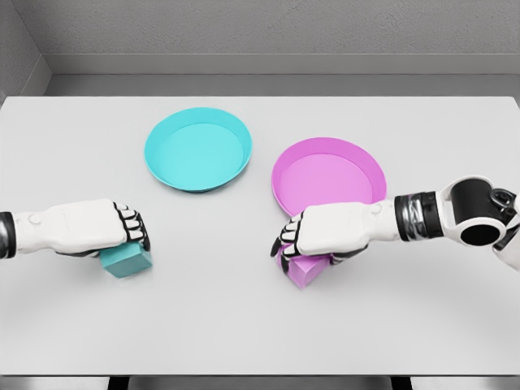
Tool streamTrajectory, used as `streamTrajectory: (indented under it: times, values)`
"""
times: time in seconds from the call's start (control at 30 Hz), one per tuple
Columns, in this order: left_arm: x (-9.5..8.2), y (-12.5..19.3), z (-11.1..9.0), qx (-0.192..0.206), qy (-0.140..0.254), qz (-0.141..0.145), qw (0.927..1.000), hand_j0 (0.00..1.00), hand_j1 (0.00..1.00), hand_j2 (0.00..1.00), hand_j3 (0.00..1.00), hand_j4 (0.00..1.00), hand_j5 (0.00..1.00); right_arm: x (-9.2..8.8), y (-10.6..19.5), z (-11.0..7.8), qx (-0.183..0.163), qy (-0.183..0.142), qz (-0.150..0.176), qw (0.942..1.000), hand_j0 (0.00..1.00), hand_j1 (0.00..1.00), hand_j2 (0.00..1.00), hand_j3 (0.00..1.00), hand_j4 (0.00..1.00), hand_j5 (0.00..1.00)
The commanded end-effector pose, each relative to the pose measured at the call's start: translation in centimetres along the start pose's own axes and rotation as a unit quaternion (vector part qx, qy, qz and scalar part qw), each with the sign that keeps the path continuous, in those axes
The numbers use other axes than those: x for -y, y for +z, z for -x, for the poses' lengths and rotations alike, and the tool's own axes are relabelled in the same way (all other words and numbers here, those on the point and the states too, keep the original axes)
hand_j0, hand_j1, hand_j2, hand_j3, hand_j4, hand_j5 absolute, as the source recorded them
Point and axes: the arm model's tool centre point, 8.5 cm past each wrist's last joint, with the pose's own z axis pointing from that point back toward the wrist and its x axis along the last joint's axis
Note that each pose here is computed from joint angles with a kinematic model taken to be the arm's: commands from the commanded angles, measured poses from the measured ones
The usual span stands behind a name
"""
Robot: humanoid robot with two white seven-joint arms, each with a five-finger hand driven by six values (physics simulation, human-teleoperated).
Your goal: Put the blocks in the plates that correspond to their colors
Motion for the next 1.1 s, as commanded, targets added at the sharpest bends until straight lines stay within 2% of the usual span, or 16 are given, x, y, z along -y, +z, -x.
streamTrajectory:
  times: [0.0, 0.13, 0.2, 0.3, 0.43, 0.57, 0.7, 0.87, 0.97, 1.07]
  values:
    - [-0.3, 0.2, 0.2, -0.003, 0.004, -0.008, 1.0, 0.46, 0.46, 0.46, 0.46, 0.46, 0.46, 0.8, 0.4, 0.3, -0.006, 0.003, 0.013, 0.9999, 0.6, 0.6, 0.6, 0.6, 0.6, 0.6]
    - [-2.3, 0.6, 1.2, -0.013, -0.01, -0.029, 0.9995, 0.45, 0.45, 0.45, 0.45, 0.45, 0.45, 2.1, 1.2, 0.7, -0.017, 0.014, 0.029, 0.9994, 0.6, 0.6, 0.6, 0.6, 0.6, 0.6]
    - [-4.1, 1.5, 2.1, -0.031, -0.024, -0.05, 0.9979, 0.45, 0.45, 0.45, 0.45, 0.45, 0.45, 2.3, 1.3, 0.8, -0.02, 0.015, 0.03, 0.9992, 0.61, 0.61, 0.61, 0.61, 0.61, 0.61]
    - [-5.7, 1.7, 3.1, -0.044, -0.031, -0.077, 0.9956, 0.45, 0.45, 0.45, 0.45, 0.45, 0.45, 3.4, 2.2, 1.3, -0.032, 0.024, 0.043, 0.9982, 0.61, 0.61, 0.61, 0.61, 0.61, 0.61]
    - [-7.2, 0.6, 4.3, -0.052, -0.03, -0.107, 0.9925, 0.46, 0.46, 0.46, 0.46, 0.46, 0.46, 4.2, 3.4, 1.8, -0.05, 0.03, 0.054, 0.9968, 0.61, 0.61, 0.61, 0.61, 0.61, 0.61]
    - [-7.5, -1.1, 5.3, -0.054, -0.014, -0.124, 0.9908, 0.46, 0.46, 0.46, 0.46, 0.46, 0.46, 4.8, 4.6, 2.9, -0.096, 0.015, 0.065, 0.9932, 0.61, 0.61, 0.61, 0.61, 0.61, 0.61]
    - [-8.9, -3.1, 5.7, -0.052, -0.021, -0.145, 0.9879, 0.46, 0.46, 0.46, 0.46, 0.46, 0.46, 4.6, 5.1, 4.4, -0.162, -0.027, 0.067, 0.9841, 0.61, 0.61, 0.61, 0.61, 0.61, 0.61]
    - [-9.6, -5.1, 7.2, -0.064, -0.012, -0.154, 0.9859, 0.46, 0.46, 0.46, 0.46, 0.46, 0.46, 4.3, 5.8, 6.2, -0.244, -0.079, 0.072, 0.9639, 0.61, 0.61, 0.61, 0.61, 0.61, 0.61]
    - [-9.7, -6.0, 8.1, -0.075, -0.006, -0.154, 0.9853, 0.46, 0.46, 0.46, 0.46, 0.46, 0.46, 4.0, 5.9, 6.7, -0.269, -0.1, 0.074, 0.9551, 0.61, 0.61, 0.61, 0.61, 0.61, 0.61]
    - [-10.0, -7.5, 8.6, -0.077, -0.002, -0.153, 0.9852, 0.46, 0.46, 0.46, 0.46, 0.46, 0.46, 3.6, 5.5, 6.8, -0.271, -0.107, 0.07, 0.9541, 0.62, 0.62, 0.62, 0.62, 0.62, 0.62]
